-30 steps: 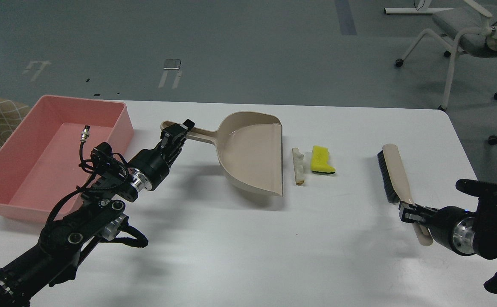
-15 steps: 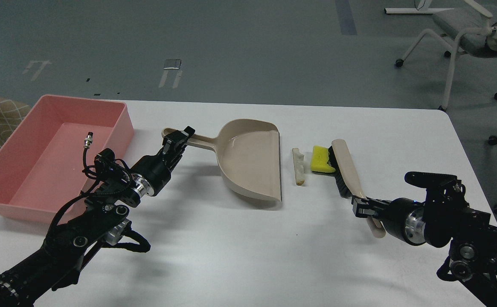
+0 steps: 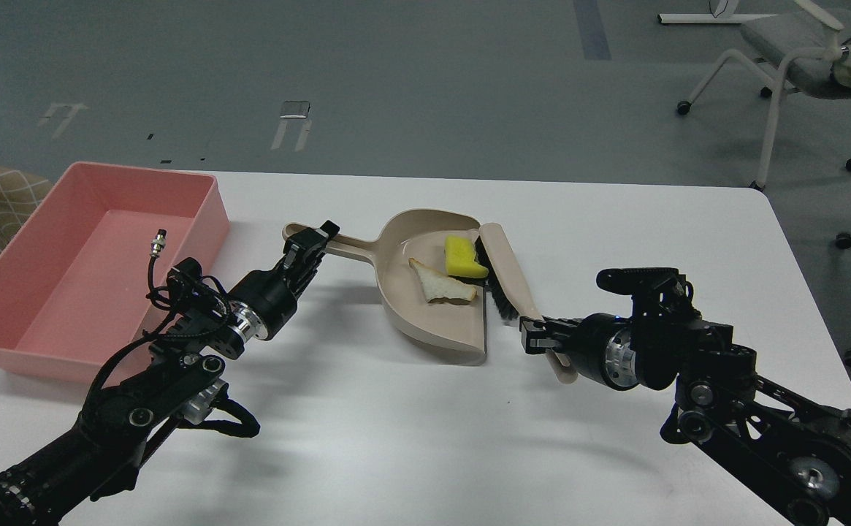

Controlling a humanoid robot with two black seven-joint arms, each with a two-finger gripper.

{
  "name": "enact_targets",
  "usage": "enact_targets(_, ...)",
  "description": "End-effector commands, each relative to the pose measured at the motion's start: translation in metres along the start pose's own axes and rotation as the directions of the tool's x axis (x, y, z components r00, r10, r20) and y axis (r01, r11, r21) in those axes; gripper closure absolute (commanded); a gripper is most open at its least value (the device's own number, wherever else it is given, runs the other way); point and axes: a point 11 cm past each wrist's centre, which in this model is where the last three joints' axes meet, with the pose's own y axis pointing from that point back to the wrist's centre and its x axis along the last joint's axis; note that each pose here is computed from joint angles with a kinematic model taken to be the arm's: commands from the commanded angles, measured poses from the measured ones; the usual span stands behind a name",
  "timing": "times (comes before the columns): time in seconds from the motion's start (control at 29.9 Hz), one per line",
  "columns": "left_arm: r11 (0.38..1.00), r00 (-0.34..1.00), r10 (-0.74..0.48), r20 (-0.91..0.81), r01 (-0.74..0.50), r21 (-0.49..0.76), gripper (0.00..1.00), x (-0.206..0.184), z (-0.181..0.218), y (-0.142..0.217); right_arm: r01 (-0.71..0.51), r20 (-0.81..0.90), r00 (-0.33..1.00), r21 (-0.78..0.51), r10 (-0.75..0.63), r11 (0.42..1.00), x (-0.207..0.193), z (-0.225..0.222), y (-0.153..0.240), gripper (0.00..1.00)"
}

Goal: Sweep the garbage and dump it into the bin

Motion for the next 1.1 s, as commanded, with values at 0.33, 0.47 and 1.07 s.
enact_targets(0.33, 0.999, 1.000, 0.013, -0.013, -0.014, -0.040, 1.00, 0.004, 0.006, -0.001, -0.085, 0.022, 0.996, 0.058, 0.084, 0.995, 0.028, -0.007, 0.027, 1.00)
enact_targets(0.47, 0.999, 0.998, 0.026, -0.058, -0.029, -0.046, 1.00, 0.002, 0.009, -0.003, -0.057, 0.050, 0.997, 0.002, 0.057, 0.998, 0.026, 0.028, 0.050, 1.00)
enact_targets(1.07, 0.991, 0.982, 0.106, -0.155, -0.117, -0.064, 1.00, 0.036, 0.020, 0.001, 0.012, 0.154, 0.988, -0.229, 0.024, 0.973, -0.015, 0.129, 0.116, 1.00)
